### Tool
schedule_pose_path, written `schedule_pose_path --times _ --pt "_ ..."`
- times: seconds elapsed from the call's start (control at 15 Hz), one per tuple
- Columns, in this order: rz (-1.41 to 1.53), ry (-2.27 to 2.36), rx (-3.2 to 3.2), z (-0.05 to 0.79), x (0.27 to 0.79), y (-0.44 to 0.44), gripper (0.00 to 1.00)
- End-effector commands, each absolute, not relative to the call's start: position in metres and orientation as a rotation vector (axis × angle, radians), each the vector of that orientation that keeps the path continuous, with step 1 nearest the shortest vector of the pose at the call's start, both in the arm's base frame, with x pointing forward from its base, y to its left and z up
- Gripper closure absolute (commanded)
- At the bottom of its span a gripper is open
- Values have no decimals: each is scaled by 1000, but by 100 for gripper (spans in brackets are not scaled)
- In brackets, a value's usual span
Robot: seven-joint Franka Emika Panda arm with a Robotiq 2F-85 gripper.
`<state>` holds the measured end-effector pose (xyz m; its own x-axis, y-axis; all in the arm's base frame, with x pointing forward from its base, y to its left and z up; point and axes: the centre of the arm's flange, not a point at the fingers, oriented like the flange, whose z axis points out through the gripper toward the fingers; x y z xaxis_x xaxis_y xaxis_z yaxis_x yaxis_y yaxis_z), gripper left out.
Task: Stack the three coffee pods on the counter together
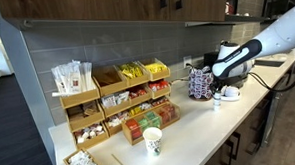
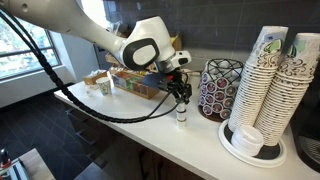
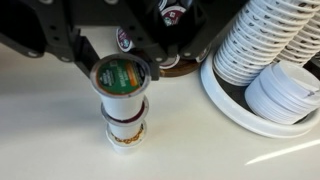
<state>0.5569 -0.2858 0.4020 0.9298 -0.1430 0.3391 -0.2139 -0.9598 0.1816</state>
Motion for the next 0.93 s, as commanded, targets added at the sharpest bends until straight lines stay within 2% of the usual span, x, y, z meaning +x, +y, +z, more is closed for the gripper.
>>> schedule_pose_path --times 0.0,0.47,0.53,0.6,0.73,0.87 --pt "509 -281 2862 394 557 -290 72" --pt "499 -283 2856 390 558 -291 72" --pt "500 -297 2850 390 558 -291 59" --pt "502 -303 2852 390 559 -291 22" --pt "514 -321 2848 393 559 -292 19" --pt "530 -328 2847 398 556 -292 5"
